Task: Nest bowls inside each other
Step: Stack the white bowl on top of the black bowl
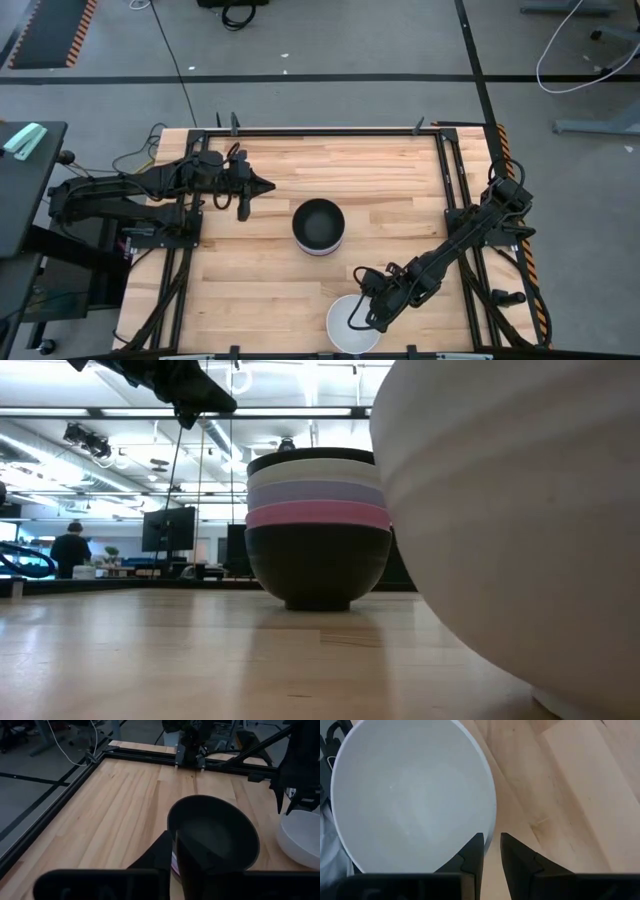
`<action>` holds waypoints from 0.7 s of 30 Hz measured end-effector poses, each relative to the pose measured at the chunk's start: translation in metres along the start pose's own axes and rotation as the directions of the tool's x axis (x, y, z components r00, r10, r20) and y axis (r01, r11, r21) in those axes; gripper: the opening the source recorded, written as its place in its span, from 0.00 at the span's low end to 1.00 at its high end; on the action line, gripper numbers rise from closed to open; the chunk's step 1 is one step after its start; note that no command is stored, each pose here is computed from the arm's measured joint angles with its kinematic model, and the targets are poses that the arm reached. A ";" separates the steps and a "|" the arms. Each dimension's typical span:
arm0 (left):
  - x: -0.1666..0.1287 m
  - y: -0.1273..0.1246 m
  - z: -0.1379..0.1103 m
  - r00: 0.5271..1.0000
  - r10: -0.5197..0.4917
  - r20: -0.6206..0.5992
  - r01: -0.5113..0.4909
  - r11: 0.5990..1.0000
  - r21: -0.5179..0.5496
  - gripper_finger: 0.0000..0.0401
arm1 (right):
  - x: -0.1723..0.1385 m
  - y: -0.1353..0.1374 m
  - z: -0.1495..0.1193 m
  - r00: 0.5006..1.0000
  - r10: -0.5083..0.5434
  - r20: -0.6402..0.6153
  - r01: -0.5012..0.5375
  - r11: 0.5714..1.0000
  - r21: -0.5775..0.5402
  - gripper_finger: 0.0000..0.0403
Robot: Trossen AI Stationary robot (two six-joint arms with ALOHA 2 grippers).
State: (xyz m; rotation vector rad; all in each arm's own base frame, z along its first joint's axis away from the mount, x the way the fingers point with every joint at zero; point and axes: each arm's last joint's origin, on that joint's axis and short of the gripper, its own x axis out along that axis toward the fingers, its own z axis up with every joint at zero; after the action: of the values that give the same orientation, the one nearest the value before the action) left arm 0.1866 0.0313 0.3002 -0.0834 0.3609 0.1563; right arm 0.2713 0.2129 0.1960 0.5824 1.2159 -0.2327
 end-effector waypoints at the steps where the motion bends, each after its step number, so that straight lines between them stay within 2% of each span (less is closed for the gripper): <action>1: 0.000 0.000 0.000 1.000 0.000 0.000 0.000 1.000 0.000 0.07 | 0.000 0.000 0.000 1.000 0.000 0.000 0.000 1.000 0.000 0.18; 13: 0.000 0.000 -0.001 1.000 0.000 -0.011 0.000 1.000 -0.015 0.10 | 0.018 0.002 -0.003 0.999 -0.012 -0.030 0.011 1.000 -0.009 0.18; 21: 0.000 0.000 -0.001 1.000 0.000 -0.013 0.000 1.000 -0.017 0.08 | 0.025 0.004 -0.004 1.000 -0.007 -0.027 0.007 1.000 -0.014 0.18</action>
State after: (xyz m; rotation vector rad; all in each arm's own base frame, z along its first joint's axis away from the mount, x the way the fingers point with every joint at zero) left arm 0.1862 0.0310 0.2993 -0.1015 0.3721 0.1592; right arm 0.2786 0.2213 0.1735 0.5713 1.2446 -0.2228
